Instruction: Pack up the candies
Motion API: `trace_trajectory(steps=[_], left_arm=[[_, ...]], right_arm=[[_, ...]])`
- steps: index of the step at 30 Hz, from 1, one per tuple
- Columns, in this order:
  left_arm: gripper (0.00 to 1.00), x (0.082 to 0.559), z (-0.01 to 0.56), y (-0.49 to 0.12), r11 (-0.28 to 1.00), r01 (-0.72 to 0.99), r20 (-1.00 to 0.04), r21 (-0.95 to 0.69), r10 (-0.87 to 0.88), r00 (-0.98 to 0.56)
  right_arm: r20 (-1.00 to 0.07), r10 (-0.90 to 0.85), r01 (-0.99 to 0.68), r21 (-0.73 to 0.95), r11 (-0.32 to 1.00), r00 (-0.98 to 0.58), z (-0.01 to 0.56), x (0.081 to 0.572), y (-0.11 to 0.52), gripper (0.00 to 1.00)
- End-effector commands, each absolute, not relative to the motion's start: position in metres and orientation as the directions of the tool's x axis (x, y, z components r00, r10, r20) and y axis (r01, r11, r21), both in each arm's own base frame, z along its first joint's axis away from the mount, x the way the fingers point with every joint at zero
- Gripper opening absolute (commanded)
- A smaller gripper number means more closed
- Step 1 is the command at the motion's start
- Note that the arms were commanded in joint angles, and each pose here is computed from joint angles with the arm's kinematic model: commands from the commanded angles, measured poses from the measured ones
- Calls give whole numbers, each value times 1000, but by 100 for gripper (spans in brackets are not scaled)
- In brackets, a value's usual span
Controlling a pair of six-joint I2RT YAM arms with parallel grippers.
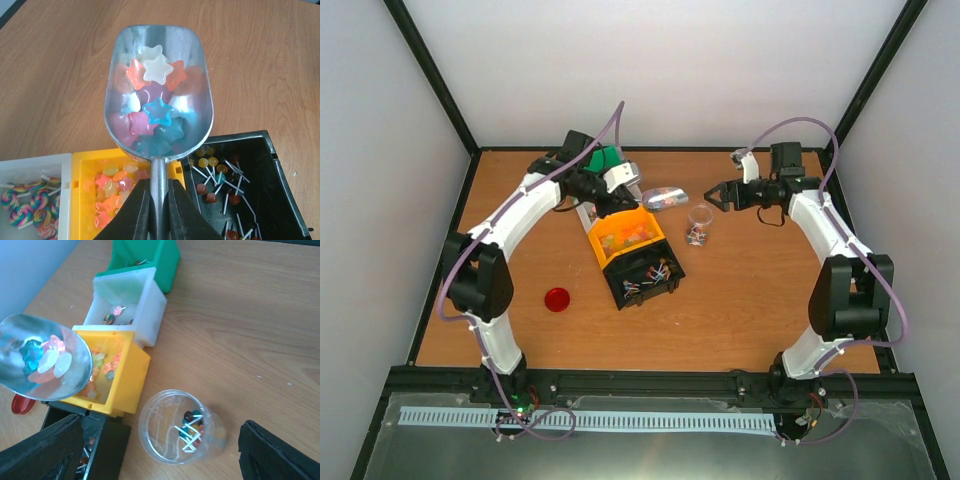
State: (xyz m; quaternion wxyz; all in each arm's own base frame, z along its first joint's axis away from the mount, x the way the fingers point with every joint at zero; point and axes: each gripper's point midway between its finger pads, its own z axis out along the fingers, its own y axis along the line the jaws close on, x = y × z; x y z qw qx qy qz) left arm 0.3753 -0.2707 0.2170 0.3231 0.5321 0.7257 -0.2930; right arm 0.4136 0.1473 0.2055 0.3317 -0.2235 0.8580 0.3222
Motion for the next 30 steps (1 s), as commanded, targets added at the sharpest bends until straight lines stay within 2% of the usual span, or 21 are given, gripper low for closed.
trace_trajectory(steps=[1, 8, 12, 30], left_arm=[[1, 376, 225, -285, 257, 963, -765, -80, 603, -225], [1, 377, 213, -302, 247, 966, -708, -74, 669, -225], [1, 379, 206, -307, 257, 964, -673, -74, 701, -238], [1, 383, 191, -315, 267, 964, -532, -10, 815, -231]], right_arm=[[-708, -66, -522, 451, 724, -703, 213, 423, 128, 84], [-692, -36, -478, 459, 749, -721, 206, 421, 117, 90], [-686, -33, -456, 447, 770, -727, 201, 419, 113, 99], [-693, -18, -417, 412, 810, -721, 206, 423, 104, 100]])
